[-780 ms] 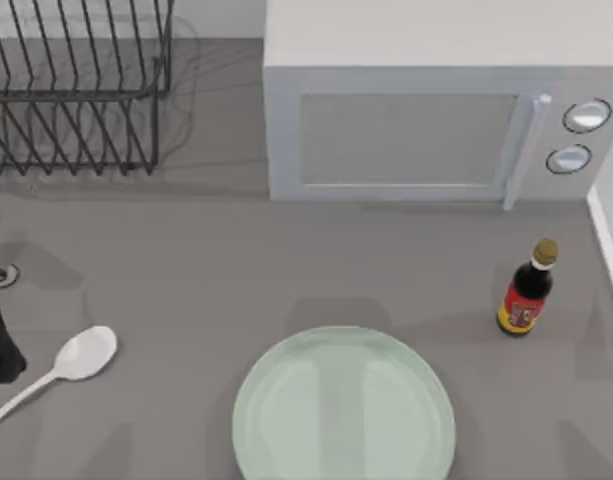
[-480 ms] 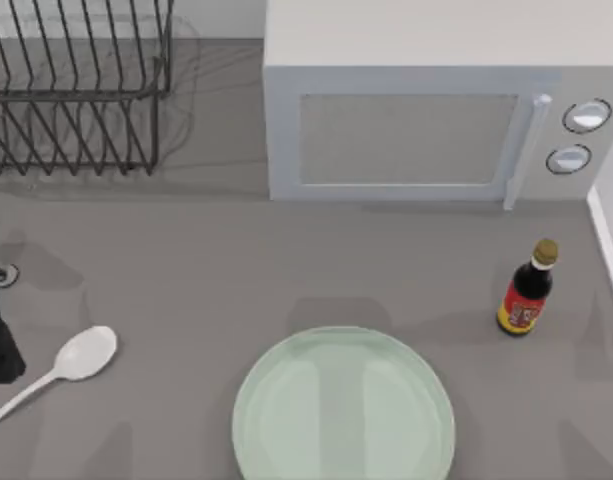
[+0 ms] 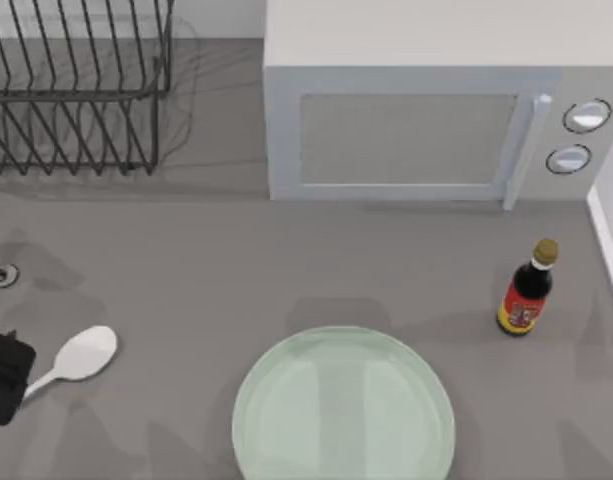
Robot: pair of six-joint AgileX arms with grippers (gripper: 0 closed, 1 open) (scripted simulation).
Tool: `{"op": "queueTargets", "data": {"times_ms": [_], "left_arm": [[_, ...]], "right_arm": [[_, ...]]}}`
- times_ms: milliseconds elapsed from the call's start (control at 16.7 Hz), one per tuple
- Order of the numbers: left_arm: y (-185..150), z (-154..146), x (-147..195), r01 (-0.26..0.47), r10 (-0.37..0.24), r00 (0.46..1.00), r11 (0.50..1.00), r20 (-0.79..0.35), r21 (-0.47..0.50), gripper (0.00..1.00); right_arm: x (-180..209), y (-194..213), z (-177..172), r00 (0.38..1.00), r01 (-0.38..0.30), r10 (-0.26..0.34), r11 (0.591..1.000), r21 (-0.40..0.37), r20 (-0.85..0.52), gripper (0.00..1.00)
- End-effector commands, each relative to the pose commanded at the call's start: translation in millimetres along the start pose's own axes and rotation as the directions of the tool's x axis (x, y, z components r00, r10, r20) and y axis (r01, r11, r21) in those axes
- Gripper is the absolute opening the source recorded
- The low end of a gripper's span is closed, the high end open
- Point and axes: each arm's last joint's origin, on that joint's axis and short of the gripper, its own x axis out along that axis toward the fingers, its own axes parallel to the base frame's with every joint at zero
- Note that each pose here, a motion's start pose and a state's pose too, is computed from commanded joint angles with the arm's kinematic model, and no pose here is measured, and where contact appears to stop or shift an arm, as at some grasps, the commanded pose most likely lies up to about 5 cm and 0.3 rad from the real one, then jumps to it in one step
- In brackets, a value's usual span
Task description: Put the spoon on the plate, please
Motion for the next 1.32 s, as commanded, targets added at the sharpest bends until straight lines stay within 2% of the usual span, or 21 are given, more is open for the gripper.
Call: {"op": "queueTargets", "data": {"times_ms": [120, 300, 480, 600, 780, 1140, 1320], "left_arm": [[5, 11, 12, 0.104, -0.085, 0.977, 0.990, -0.195, 0.090, 1.00], [14, 25, 30, 0.280, -0.185, 0.886, 0.944, -0.425, 0.173, 1.00], [21, 38, 47, 0.431, -0.249, 0.780, 0.879, -0.574, 0.203, 1.00], [25, 44, 57, 0.504, -0.276, 0.720, 0.839, -0.636, 0.206, 1.00], [28, 49, 64, 0.553, -0.293, 0.677, 0.807, -0.675, 0.205, 1.00], [27, 49, 65, 0.555, -0.292, 0.678, 0.805, -0.675, 0.208, 1.00], [23, 39, 78, 0.558, -0.295, 0.673, 0.805, -0.679, 0.203, 1.00]], "right_arm": [[0, 0, 0, 1.000, 0.000, 0.000, 1.000, 0.000, 0.000, 1.00], [0, 0, 0, 1.000, 0.000, 0.000, 1.000, 0.000, 0.000, 1.00], [0, 0, 0, 1.000, 0.000, 0.000, 1.000, 0.000, 0.000, 1.00], [0, 0, 0, 1.000, 0.000, 0.000, 1.000, 0.000, 0.000, 1.00], [0, 0, 0, 1.000, 0.000, 0.000, 1.000, 0.000, 0.000, 1.00], [0, 0, 0, 1.000, 0.000, 0.000, 1.000, 0.000, 0.000, 1.00], [0, 0, 0, 1.000, 0.000, 0.000, 1.000, 0.000, 0.000, 1.00]]}}
